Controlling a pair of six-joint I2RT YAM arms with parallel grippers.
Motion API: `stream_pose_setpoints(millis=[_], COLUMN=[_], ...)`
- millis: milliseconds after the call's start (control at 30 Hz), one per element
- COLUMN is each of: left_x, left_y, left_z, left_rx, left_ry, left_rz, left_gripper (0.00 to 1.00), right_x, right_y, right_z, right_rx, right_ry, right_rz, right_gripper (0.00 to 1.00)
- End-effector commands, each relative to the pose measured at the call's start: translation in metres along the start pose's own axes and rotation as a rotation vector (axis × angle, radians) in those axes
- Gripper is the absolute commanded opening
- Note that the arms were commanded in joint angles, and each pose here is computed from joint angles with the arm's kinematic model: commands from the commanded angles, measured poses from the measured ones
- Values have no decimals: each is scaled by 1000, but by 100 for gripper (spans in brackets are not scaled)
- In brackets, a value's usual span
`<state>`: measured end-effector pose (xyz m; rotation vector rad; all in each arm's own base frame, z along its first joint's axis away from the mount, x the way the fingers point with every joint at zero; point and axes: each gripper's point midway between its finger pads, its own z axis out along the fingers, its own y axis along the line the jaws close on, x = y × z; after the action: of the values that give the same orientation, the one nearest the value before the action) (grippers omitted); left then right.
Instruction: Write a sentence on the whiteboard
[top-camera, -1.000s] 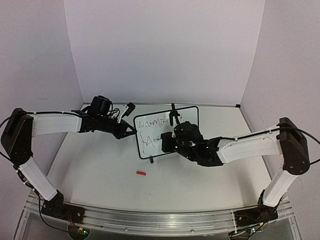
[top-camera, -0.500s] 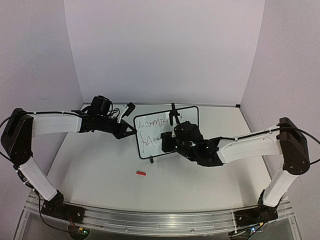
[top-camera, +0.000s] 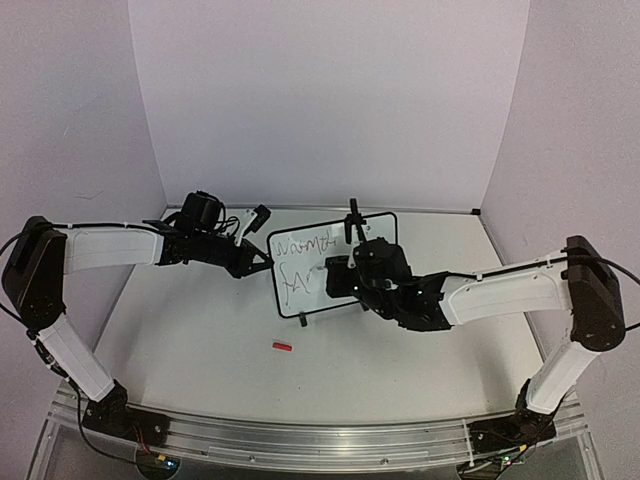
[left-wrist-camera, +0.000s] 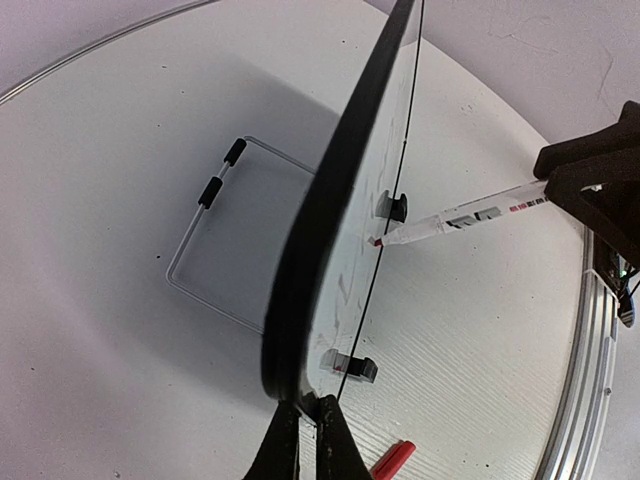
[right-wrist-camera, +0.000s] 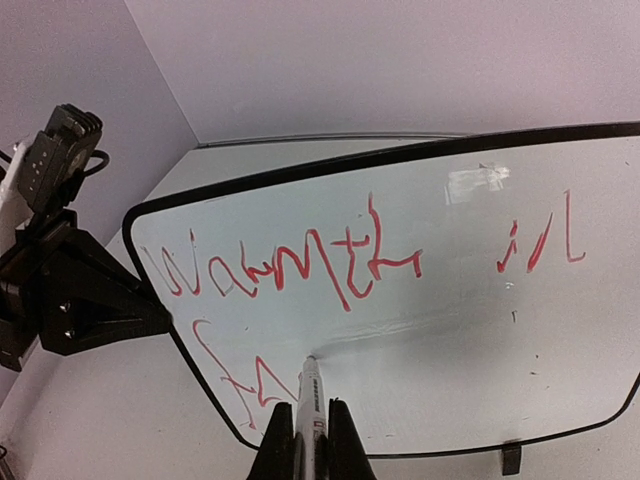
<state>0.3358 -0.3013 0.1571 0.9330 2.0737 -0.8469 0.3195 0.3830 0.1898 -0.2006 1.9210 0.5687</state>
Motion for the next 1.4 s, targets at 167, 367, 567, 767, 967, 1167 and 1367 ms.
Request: stream_pose_setpoints(millis=[167,367,567,767,967,1167,1367], left_x=[5,3,3,4,5,5,6], left_y=[8,8,8,8,8,8,8], left_z=[2,1,1,2,1,2,1], left_rx=[-44,-44,-43,-41,-42,-43,-44], left_ry=[36,33,33,35,35,35,35], left_rz=[19,20,20,18,18,19,18], left_gripper=[0,0,0,0,0,0,0], right_x=[17,24,6,-9,-21,-29,-22], right_y=[-19,-21,-12,-2,-1,-7,-17], right_z=[-5,-3,0,1,-2,-8,-10], right_rx=[50,61,45,16,22,48,78], right_ry=[39,51,11,-24,-55,-81,-77], right_rz=[14,11,4,13,14,9,10], right_gripper=[0,0,0,0,0,0,0])
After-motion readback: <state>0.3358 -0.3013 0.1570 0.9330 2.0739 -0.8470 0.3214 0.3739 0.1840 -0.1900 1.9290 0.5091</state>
